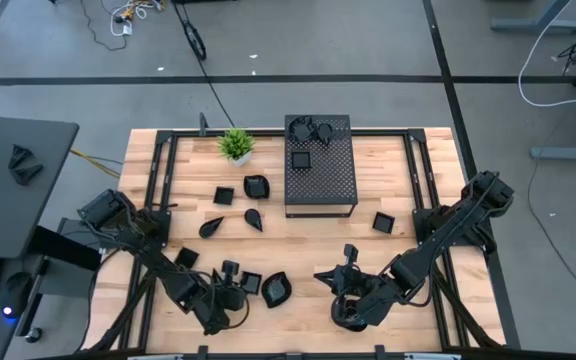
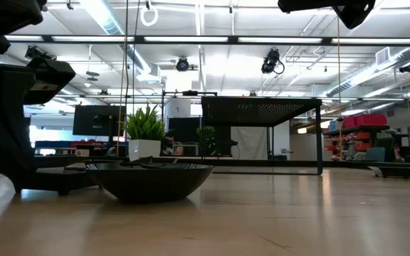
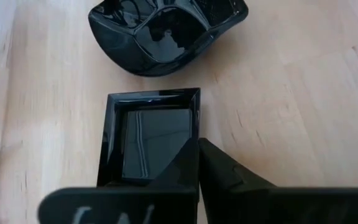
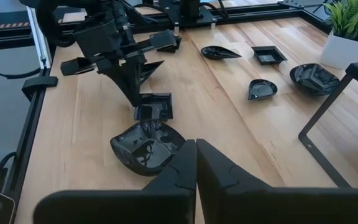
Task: Pick & Place Mini shaped plates
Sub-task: Stack the square plate on top of the square plates on the shelf
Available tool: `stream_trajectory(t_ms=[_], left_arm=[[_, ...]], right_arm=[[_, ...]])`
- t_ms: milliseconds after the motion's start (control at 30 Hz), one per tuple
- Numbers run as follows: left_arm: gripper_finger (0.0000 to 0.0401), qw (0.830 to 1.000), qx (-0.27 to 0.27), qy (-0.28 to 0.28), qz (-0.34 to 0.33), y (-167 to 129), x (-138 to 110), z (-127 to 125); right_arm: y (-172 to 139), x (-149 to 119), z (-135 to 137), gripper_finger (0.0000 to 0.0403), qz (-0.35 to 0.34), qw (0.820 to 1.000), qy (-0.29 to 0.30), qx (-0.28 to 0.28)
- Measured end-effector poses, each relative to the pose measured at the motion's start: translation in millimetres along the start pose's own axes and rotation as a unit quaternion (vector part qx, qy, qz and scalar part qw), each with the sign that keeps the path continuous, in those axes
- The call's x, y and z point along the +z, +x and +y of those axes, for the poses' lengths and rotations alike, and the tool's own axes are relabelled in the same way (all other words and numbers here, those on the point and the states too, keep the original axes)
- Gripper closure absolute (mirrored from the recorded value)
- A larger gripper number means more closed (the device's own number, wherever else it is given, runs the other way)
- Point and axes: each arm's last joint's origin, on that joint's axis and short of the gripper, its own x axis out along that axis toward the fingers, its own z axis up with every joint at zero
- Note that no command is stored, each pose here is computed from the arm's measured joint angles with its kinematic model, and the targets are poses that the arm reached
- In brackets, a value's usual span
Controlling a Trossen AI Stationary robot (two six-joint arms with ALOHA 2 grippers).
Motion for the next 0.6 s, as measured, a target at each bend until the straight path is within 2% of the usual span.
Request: stream_trajectory(t_ms=[300, 600], left_arm=[[0.0399, 1.0, 0.018, 0.001, -0.021, -5, 8, -4], [0.04, 0.997, 0.055, 0.032, -0.034, -14, 18, -8]], right_arm=[[0, 0, 0, 0.0395, 0.0, 1.0, 0.0, 0.0], [0, 0, 0, 0.0395, 0.0, 1.0, -0.002, 0.0]])
